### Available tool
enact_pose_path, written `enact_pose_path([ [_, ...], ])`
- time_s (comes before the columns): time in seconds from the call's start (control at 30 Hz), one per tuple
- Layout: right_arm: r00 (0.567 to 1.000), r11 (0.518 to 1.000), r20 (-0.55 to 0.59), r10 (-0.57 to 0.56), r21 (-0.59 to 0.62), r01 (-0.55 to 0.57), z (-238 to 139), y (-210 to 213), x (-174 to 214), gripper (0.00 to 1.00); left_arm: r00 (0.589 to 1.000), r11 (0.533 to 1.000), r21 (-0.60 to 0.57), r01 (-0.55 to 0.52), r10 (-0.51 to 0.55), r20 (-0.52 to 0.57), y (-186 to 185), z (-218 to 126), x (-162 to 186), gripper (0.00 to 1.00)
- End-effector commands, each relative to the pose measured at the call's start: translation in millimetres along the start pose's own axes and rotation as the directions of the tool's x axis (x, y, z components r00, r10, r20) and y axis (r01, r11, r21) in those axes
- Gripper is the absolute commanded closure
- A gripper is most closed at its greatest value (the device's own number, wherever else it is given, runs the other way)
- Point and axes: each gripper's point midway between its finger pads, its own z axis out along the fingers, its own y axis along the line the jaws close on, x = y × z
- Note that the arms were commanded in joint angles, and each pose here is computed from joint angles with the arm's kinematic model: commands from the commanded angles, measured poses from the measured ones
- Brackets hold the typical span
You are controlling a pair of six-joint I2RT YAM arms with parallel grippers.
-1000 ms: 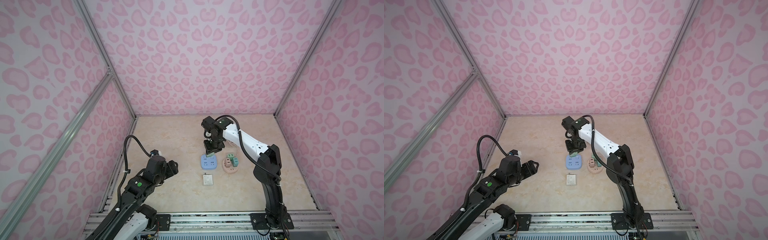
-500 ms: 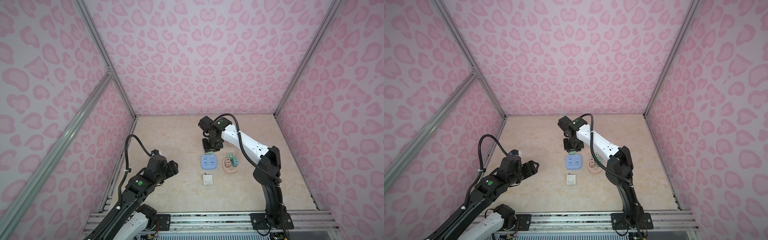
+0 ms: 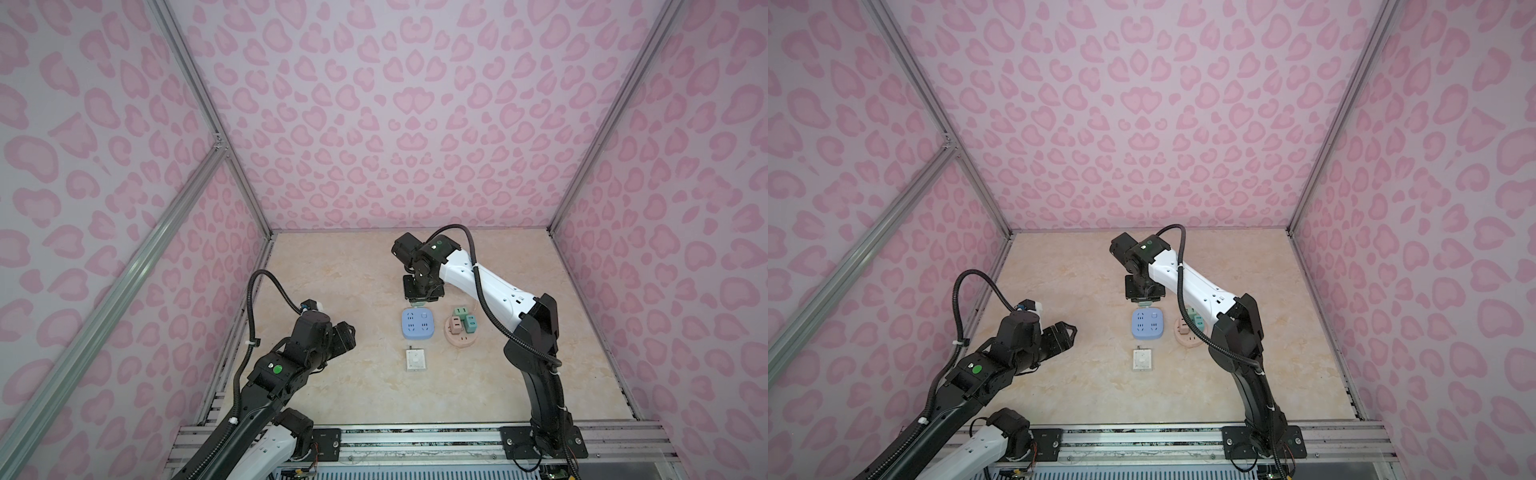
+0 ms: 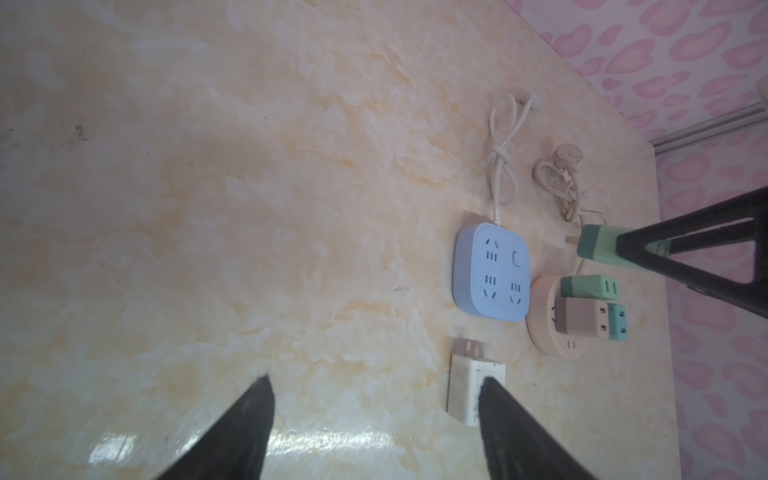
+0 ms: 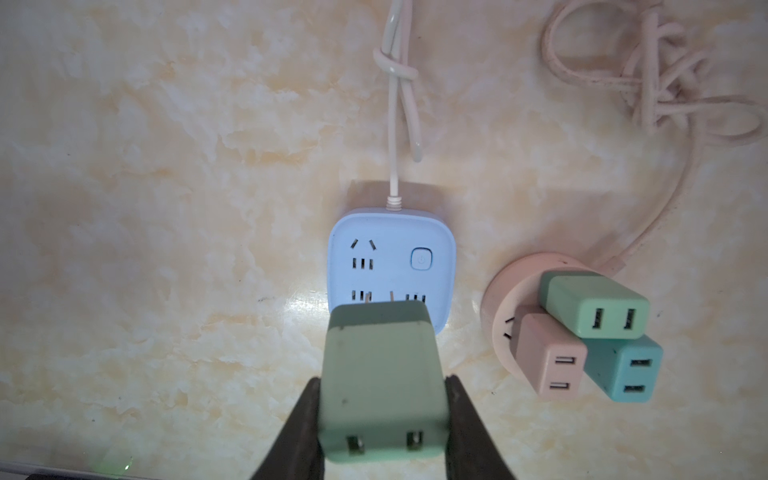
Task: Insert the plug
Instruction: 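Move the green adapter over the blue square strip's socket with the right gripper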
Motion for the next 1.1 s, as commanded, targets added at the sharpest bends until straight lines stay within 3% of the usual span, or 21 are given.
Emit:
enact_pose_path([
  [0.0, 1.0, 1.0, -0.023, 0.005, 0.015, -0.004, 7.9, -0.3, 3.0, 1.0, 1.0, 1.0, -0.009, -0.012, 0.012, 0.0, 2.5, 0.4, 0.9, 0.21],
  [1.07, 0.999, 0.998, -0.019, -0.03, 0.056, 0.031, 14.8, 6.2, 6.9, 1.0, 1.0, 1.0, -0.018, -0.024, 0.024, 0.006, 7.5, -1.0, 3.0, 0.2],
])
